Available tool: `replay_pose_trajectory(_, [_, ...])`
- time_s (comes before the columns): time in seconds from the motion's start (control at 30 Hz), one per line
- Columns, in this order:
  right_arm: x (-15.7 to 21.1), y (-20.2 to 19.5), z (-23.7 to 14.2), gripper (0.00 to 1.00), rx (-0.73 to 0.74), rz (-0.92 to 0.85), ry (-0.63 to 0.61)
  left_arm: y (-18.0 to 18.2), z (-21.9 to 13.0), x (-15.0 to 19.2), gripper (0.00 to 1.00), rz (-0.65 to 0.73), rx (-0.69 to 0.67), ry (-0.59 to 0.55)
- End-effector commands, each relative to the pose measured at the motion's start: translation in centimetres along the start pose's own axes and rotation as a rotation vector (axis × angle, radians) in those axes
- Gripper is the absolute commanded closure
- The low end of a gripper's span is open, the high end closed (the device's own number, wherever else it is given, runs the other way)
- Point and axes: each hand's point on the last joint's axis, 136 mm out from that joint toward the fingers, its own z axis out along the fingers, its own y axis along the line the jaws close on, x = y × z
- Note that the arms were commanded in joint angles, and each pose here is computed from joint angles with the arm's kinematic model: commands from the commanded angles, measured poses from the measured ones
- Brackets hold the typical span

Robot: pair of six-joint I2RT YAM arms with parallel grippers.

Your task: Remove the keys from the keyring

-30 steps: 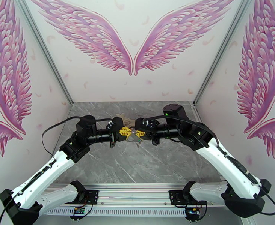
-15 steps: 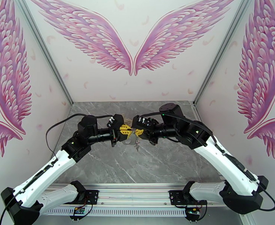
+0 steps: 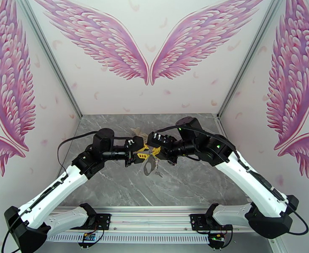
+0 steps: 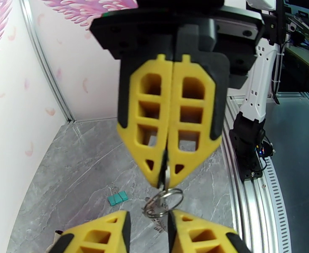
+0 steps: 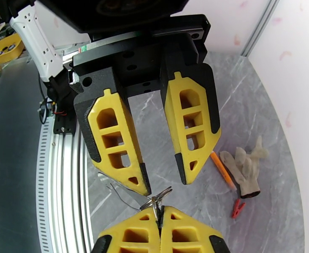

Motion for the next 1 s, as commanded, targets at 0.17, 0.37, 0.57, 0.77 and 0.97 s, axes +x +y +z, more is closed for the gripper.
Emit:
replay_pose_trajectory(0.17, [-1.3,0.0,-0.5,1.0,-0.01,-0.003,-0.04,-0.3,0.5,-1.0,0.7,0.042,0.05,-0.004])
replay_pose_trajectory(0.37, [-1.1,-0.2,-0.7,1.0,0.006,0.0,-0.032,-0.6,0.7,-0.7,0.82,0.044,0.076,0.008])
replay_pose_trajectory(0.57, [-0.9,-0.3,-0.9,1.0,0.016,0.004,-0.032,-0.6,0.6,-0.2,0.91,0.036,0.072,0.022])
replay_pose_trajectory(0.77, [-0.9,0.0,-1.4,1.0,0.017,0.014,-0.036,-0.4,0.2,-0.7,0.96,0.021,0.044,0.001])
replay_pose_trajectory(0.97, [-0.7,0.5,-1.9,1.0,0.021,0.01,-0.041,-0.2,-0.6,-1.7,1.0,-0.003,-0.012,-0.066])
